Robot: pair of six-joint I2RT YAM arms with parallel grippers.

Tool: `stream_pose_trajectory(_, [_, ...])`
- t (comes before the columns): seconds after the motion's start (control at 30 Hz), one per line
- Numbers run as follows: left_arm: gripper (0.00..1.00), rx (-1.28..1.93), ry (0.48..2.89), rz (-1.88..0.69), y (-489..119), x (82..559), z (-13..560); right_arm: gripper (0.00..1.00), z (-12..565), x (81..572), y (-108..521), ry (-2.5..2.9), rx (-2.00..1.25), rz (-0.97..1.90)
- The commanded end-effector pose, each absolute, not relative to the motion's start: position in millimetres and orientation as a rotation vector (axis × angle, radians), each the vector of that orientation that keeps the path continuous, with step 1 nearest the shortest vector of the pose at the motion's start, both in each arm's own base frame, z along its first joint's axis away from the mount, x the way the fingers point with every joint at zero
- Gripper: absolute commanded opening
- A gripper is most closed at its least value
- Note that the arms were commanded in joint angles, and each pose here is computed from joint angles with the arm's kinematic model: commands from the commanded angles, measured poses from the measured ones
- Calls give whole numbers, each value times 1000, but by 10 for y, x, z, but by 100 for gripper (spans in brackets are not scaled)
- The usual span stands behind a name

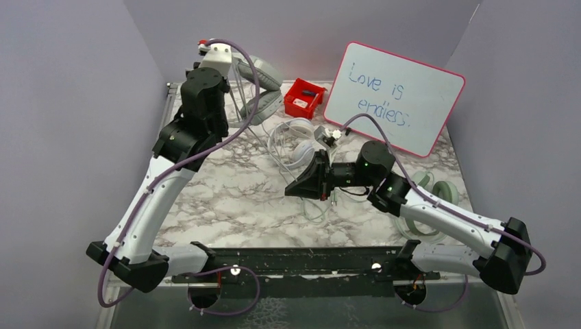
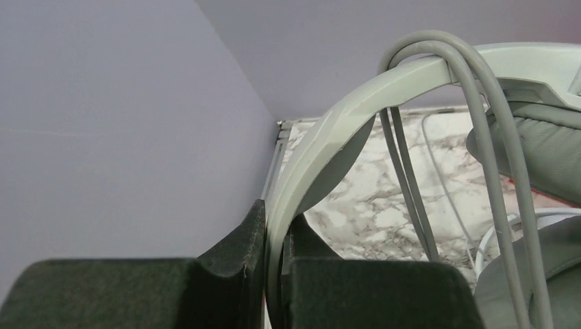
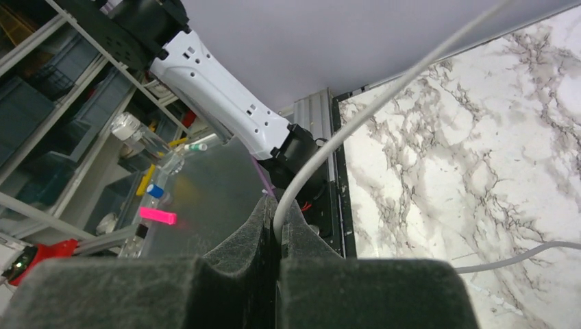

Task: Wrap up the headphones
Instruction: Wrap the headphones cable around the headphones.

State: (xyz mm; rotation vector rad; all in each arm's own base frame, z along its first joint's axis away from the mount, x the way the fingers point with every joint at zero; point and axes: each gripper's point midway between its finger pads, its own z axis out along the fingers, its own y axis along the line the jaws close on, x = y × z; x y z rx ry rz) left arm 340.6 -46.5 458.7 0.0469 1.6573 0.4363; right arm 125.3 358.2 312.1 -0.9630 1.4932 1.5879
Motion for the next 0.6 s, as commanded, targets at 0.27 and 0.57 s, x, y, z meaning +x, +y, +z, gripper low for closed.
stream_pose_trajectory(0.27, [0,-319,1576,327,-364,3626,4877,0,2775,728,3660,1575,-1148,1672])
stream_pose_trajectory(0.57, [0,-339,1598,362,-237,3676,4738,0,2833,658,3662,1549,-1171,1646])
